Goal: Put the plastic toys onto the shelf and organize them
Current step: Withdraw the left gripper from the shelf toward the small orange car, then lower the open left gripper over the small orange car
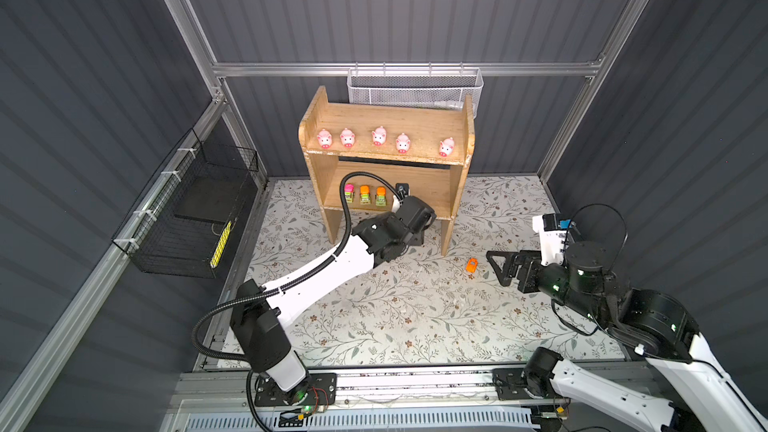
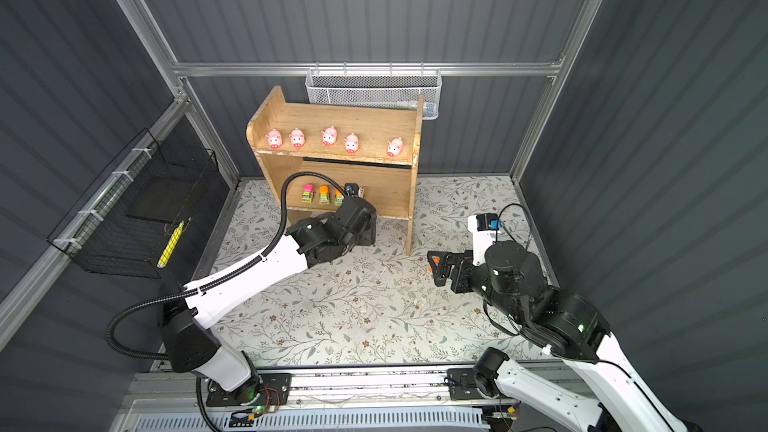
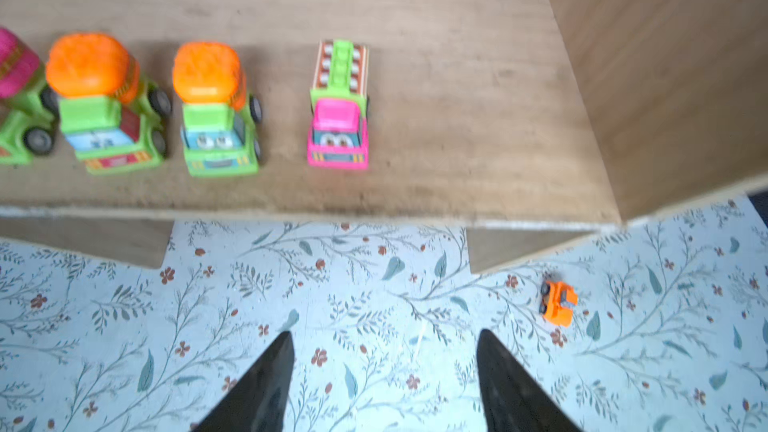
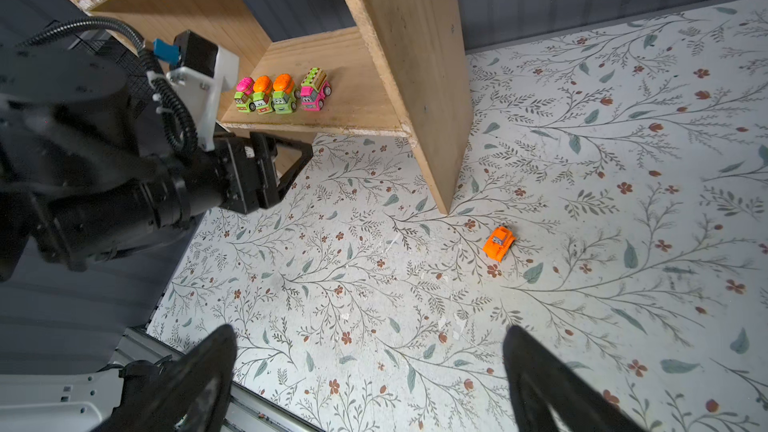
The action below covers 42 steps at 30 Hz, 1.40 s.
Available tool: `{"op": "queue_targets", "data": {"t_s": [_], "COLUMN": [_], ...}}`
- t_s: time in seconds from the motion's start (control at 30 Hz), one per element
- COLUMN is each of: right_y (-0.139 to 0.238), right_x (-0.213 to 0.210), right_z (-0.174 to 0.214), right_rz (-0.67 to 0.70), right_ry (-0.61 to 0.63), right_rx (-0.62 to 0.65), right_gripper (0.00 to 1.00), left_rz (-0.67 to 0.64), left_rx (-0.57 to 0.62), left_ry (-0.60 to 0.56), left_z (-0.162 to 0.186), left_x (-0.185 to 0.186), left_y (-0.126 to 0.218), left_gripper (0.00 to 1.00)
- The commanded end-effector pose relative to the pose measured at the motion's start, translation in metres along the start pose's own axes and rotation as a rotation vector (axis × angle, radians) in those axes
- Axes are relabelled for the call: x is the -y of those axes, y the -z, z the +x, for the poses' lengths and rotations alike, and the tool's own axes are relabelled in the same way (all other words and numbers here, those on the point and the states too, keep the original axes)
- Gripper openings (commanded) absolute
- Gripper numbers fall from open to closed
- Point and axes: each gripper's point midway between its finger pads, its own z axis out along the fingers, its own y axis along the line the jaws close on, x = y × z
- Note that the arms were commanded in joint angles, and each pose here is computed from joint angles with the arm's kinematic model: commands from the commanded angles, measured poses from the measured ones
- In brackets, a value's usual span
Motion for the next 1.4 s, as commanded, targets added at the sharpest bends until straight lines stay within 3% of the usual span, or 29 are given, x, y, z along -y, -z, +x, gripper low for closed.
{"op": "queue_targets", "data": {"t_s": [0.0, 0.27, 0.5, 0.7, 0.9, 1.37], "right_y": [0.004, 0.008, 0.015, 0.011, -0.004, 0.011], "right_x": [0.004, 0.022, 0.066, 0.097, 0.112, 0.112], "right_z": [0.006, 0.035, 0.079, 0.108, 0.144, 0.106], "right_rz": [-0.008, 0.006, 0.137, 0.26, 0.36, 0.372], "right_ry": [-0.009, -0.058, -0.141, -0.184, -0.222, -0.295], "right_rx": [-0.003, -0.039, -0.098, -0.141, -0.267, -0.151], "right_gripper": [0.99, 0.99, 0.99, 0.99, 0.99, 0.99], "left_rz": [0.026, 0.098, 0.139, 0.174, 0.206, 0.28], "left_rx": [0.033, 0.028, -0.008, -0.03, -0.098, -0.13], "left_ry": [0.041, -0.04, -0.092, -0.145, -0.136, -0.192], "left_z": [0.013, 0.094, 0.132, 0.142, 0.142, 0.13], "left_x": [0.005, 0.055, 0.091, 0.123, 0.139, 0.181], "left_y": [0.028, 0.035, 0.005, -0.027, -0.074, -0.131], "left_gripper": [0.7, 0.72, 0.75, 0.77, 0.76, 0.77]}}
